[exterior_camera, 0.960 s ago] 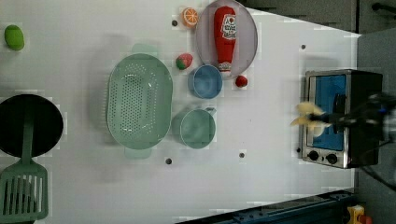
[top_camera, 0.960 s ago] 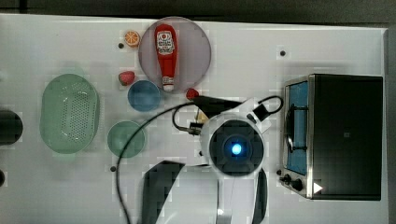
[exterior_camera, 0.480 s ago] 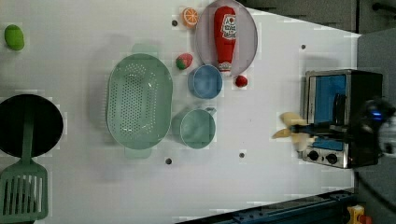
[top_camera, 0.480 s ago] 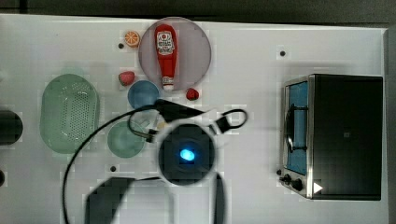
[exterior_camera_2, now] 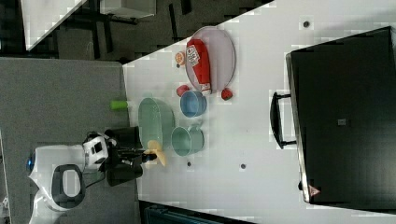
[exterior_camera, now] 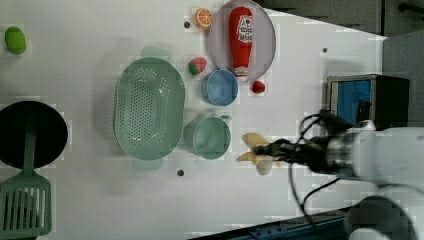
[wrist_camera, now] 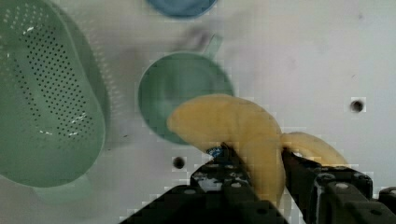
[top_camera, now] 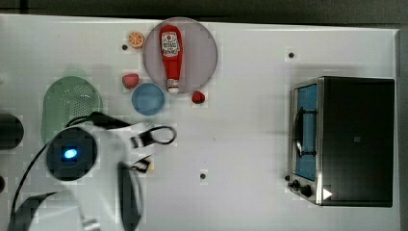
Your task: Pick Banana and place it in mug.
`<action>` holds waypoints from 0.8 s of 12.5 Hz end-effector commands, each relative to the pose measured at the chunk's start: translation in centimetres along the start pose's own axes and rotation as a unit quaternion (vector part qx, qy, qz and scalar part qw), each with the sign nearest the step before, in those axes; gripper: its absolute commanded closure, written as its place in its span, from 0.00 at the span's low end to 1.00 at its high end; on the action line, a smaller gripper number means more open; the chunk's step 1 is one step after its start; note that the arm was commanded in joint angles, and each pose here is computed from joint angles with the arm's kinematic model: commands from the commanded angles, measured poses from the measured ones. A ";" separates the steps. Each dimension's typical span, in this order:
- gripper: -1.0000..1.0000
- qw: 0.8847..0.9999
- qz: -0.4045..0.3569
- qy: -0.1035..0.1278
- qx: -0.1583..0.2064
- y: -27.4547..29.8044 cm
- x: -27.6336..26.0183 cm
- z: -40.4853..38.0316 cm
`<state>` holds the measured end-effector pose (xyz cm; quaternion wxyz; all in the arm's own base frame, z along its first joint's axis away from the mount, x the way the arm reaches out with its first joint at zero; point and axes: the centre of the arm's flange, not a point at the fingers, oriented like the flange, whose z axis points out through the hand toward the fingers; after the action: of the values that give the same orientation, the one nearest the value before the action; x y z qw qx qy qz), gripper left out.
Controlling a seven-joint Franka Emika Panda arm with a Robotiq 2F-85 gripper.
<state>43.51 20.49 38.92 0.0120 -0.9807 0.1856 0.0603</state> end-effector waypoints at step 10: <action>0.67 0.993 0.106 0.041 0.013 -4.6 1.1 8.9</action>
<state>45.29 24.07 27.37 0.0037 -0.9639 0.2629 0.0412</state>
